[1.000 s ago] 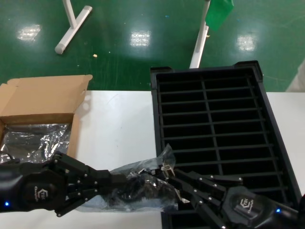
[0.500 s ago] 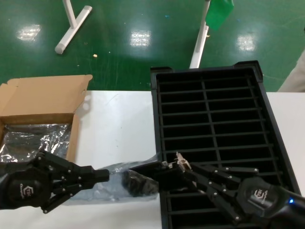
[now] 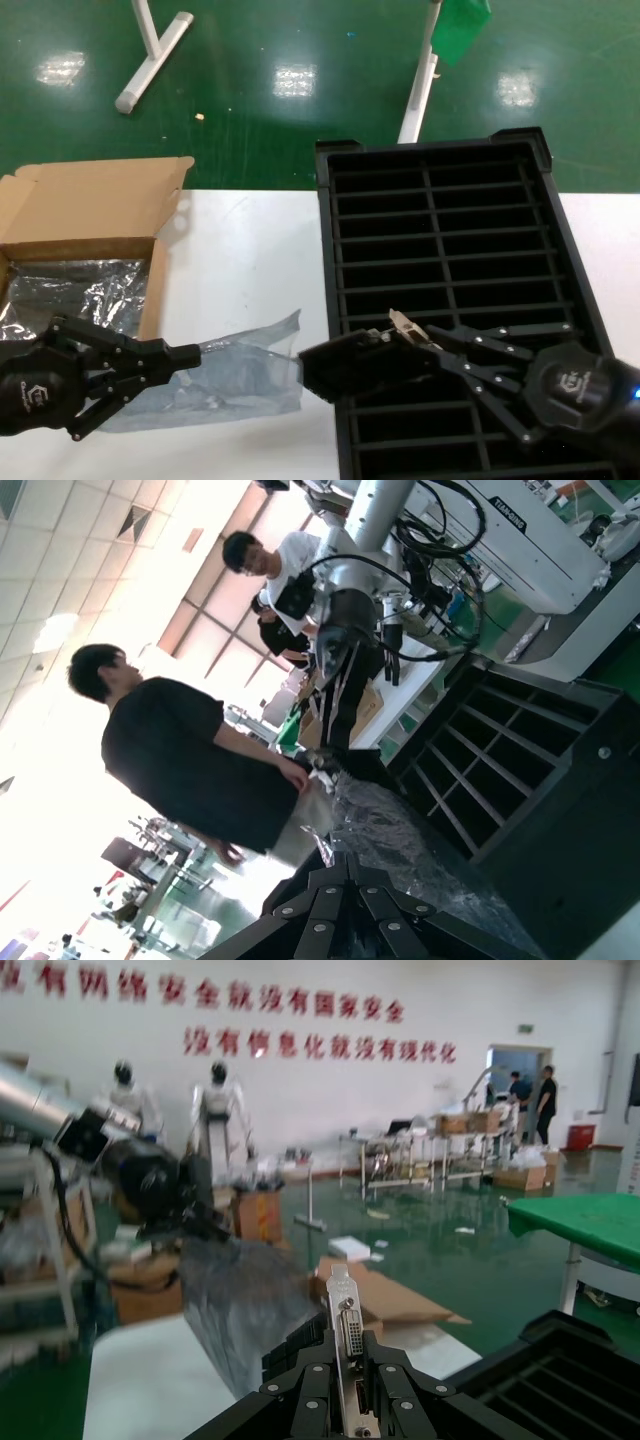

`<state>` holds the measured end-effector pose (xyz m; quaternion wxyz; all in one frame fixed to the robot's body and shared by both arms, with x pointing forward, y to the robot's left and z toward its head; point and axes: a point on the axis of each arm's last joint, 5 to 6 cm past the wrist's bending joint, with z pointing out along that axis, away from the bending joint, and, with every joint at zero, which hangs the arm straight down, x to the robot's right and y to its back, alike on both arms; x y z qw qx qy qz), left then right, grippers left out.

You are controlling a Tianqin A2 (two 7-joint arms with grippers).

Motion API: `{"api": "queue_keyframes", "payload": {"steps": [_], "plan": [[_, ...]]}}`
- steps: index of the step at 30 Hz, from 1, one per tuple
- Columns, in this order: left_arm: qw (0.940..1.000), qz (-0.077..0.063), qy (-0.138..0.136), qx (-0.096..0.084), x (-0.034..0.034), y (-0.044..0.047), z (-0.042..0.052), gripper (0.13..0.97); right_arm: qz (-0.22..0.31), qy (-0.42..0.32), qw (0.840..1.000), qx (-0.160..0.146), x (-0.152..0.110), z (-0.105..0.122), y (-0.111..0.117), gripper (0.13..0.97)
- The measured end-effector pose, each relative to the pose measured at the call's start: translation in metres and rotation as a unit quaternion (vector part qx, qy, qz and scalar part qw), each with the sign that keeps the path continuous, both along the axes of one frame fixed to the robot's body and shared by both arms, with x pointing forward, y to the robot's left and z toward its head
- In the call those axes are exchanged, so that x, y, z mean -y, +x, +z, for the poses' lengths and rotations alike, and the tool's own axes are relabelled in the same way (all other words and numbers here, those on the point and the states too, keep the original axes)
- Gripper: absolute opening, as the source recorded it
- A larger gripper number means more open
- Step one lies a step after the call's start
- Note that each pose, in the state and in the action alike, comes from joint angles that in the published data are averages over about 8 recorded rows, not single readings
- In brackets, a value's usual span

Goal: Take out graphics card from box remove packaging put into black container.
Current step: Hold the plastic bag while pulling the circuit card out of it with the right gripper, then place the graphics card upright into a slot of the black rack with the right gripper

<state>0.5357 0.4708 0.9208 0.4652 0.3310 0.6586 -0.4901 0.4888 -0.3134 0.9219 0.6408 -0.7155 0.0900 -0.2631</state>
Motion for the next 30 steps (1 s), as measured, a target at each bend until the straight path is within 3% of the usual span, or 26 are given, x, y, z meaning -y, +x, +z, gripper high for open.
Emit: {"api": "queue_keyframes", "payload": {"steps": [8,18,24,30], "plan": [[0.9999,0.012,-0.003,-0.005,-0.0071,0.0011,-0.0072,0.143,-0.003,-0.074,0.997,0.027,0.017,0.036,-0.003,0.186],[0.9997,0.022,-0.004,-0.01,-0.0099,0.002,-0.0138,0.143,-0.013,-0.153,0.986,0.057,0.039,0.078,-0.011,0.186],[0.9996,0.023,-0.007,-0.012,-0.0084,0.0024,-0.0164,0.143,-0.016,-0.206,0.973,0.106,0.047,0.092,-0.013,0.186],[0.9996,0.023,-0.011,-0.013,-0.0066,0.003,-0.0174,0.143,-0.013,-0.265,0.951,0.16,0.057,0.091,-0.007,0.186]]}}
